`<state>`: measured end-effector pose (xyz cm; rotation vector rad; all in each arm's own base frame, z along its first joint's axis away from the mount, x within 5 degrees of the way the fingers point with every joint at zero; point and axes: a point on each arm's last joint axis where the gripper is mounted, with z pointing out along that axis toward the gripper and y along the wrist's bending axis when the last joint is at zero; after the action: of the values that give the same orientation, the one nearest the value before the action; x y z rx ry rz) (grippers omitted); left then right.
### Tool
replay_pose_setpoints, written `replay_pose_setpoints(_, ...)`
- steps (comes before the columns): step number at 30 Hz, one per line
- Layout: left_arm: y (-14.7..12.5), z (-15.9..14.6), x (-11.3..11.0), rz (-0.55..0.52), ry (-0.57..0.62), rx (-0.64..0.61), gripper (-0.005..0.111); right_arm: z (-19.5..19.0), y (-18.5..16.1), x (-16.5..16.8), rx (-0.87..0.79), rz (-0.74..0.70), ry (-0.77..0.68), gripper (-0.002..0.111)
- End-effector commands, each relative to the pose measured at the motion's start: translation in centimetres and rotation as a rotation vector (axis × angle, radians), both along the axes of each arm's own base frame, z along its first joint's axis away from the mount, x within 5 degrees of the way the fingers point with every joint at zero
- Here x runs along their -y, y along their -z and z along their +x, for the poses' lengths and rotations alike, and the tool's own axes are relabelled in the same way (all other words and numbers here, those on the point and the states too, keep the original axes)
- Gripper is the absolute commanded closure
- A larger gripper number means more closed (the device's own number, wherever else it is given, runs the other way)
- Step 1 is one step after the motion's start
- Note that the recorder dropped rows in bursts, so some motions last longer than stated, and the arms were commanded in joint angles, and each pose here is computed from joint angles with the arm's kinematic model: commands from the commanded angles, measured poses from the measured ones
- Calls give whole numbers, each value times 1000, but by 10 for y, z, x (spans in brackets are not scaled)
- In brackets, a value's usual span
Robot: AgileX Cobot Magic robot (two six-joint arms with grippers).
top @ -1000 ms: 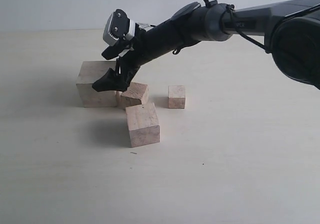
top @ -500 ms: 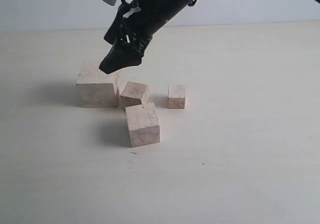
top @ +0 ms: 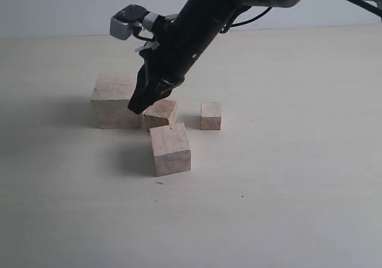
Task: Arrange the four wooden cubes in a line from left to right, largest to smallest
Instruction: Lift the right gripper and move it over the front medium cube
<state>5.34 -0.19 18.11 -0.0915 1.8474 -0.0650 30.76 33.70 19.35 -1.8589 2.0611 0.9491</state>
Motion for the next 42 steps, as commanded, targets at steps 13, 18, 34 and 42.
replay_pose_setpoints(13, 0, 0, 0, -5, 4, 10, 107, 7, 64, -8, 14, -81, 35, 108)
replay_pose_setpoints(18, 0, 0, 0, -5, 4, 10, 107, 19, 69, -1, 45, -87, 75, 108)
replay_pose_setpoints(34, 0, 0, 0, -5, 4, 10, 107, 89, 70, 64, 94, -107, 459, 108)
replay_pose_setpoints(42, 0, 0, 0, -5, 4, 10, 107, 112, 68, 81, 186, -65, 579, 108)
